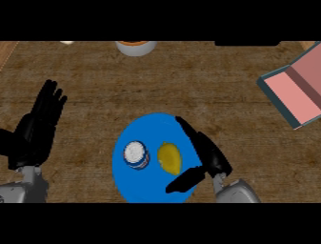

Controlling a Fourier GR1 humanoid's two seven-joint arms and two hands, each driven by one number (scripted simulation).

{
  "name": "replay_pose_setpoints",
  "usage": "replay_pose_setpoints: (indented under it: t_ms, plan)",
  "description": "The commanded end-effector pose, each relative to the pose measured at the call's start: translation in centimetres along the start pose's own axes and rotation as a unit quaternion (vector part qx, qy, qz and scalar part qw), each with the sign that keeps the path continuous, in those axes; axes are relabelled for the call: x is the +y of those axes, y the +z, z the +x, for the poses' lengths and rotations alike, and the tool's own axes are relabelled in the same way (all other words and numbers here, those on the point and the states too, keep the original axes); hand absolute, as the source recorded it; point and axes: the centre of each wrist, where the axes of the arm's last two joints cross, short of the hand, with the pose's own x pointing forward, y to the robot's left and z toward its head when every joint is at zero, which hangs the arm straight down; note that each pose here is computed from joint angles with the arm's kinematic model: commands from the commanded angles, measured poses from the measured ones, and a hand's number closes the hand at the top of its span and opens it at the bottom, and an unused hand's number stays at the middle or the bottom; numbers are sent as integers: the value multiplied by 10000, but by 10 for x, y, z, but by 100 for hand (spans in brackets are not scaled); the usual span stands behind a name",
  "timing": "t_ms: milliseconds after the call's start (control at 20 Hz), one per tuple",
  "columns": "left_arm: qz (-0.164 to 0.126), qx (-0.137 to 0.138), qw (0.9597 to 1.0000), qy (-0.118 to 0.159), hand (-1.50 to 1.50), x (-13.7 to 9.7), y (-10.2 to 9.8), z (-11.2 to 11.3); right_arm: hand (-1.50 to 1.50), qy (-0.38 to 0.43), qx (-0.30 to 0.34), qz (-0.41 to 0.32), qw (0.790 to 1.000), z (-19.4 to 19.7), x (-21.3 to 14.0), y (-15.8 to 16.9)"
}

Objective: Pick the lemon from the plate and place it in the cardboard box

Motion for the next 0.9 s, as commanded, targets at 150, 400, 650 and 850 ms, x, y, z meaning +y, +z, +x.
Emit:
replay_pose_setpoints:
  t_ms: [150, 400, 650, 850]
  plan:
    - [36, -60, 10000, 48, 0, 4, 1, 2, -150, 43, 92, 36, 9999, 1, 22, -15]
    - [-45, -99, 9999, -8, 0, 41, -10, 17, -150, 188, -53, 38, 9998, 0, 11, -17]
    - [37, 24, 10000, -17, 0, 7, 18, -8, -150, 181, -53, -5, 9998, 5, 19, -18]
    - [63, 6, 10000, -11, 0, 7, 0, -1, 150, 539, -484, -110, 9973, -15, 39, -14]
